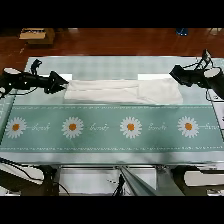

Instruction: Fold the shirts.

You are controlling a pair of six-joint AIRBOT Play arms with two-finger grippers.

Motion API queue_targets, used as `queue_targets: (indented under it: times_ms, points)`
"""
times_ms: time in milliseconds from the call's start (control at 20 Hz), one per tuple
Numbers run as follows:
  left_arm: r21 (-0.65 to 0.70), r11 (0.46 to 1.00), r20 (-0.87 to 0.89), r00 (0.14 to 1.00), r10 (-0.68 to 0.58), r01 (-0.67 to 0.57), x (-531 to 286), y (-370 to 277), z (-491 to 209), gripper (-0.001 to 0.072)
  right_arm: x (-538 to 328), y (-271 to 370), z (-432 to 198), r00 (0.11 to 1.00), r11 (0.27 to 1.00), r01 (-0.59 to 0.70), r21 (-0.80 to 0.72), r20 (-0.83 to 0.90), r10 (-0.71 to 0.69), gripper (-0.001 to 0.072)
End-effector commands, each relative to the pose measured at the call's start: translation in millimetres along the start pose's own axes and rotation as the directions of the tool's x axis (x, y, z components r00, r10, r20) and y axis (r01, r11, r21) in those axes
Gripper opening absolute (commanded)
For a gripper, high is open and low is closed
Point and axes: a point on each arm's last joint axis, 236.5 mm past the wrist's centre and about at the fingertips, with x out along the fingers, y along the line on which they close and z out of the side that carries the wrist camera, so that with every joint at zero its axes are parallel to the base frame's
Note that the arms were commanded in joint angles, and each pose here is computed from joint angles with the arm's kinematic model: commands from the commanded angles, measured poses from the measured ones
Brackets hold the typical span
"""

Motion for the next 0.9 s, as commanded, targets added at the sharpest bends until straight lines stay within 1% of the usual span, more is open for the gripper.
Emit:
queue_targets:
  times_ms: [0, 50, 100, 150, 250, 400, 500, 600, 700, 850]
  points:
    - [0.015, 0.999, -0.034, 0.999, -0.03, 0.03, -18, -4, 0, 0.0489, -32, -34, 4, 0.991, 0.97, 0.112, -0.218, -0.048, -0.125, 0.0384]
    - [0.033, 0.998, -0.055, 0.998, -0.043, 0.045, -24, -8, -3, 0.0489, -45, -54, 5, 0.977, 0.947, 0.178, -0.266, -0.067, -0.203, 0.0425]
    - [0.039, 0.998, -0.067, 0.996, -0.051, 0.054, -28, -11, -4, 0.0489, -54, -73, 2, 0.96, 0.935, 0.231, -0.268, -0.094, -0.265, 0.0527]
    - [0.044, 0.997, -0.075, 0.996, -0.056, 0.059, -30, -14, -5, 0.0488, -60, -87, -5, 0.946, 0.935, 0.252, -0.25, -0.138, -0.292, 0.0594]
    - [0.051, 0.997, -0.091, 0.994, -0.06, 0.065, -27, -17, -9, 0.0488, -61, -102, -19, 0.935, 0.95, 0.243, -0.194, -0.212, -0.282, 0.06]
    - [0.075, 0.995, -0.115, 0.991, -0.062, 0.071, -20, -25, -15, 0.0488, -39, -91, -34, 0.953, 0.992, 0.125, -0.027, -0.276, -0.128, 0.0605]
    - [0.097, 0.993, -0.127, 0.99, -0.061, 0.074, -16, -29, -19, 0.0488, -19, -77, -46, 0.951, 0.996, 0.051, 0.074, -0.309, -0.026, 0.0605]
    - [0.118, 0.99, -0.138, 0.988, -0.061, 0.078, -12, -33, -22, 0.0488, 0, -62, -59, 0.94, 0.991, -0.012, 0.137, -0.336, 0.058, 0.0606]
    - [0.125, 0.989, -0.147, 0.987, -0.061, 0.08, -8, -37, -25, 0.0488, 18, -44, -76, 0.922, 0.982, -0.063, 0.179, -0.365, 0.126, 0.0605]
    - [0.133, 0.988, -0.154, 0.986, -0.061, 0.082, -4, -40, -27, 0.0488, 37, -27, -102, 0.898, 0.984, -0.075, 0.163, -0.418, 0.138, 0.0596]
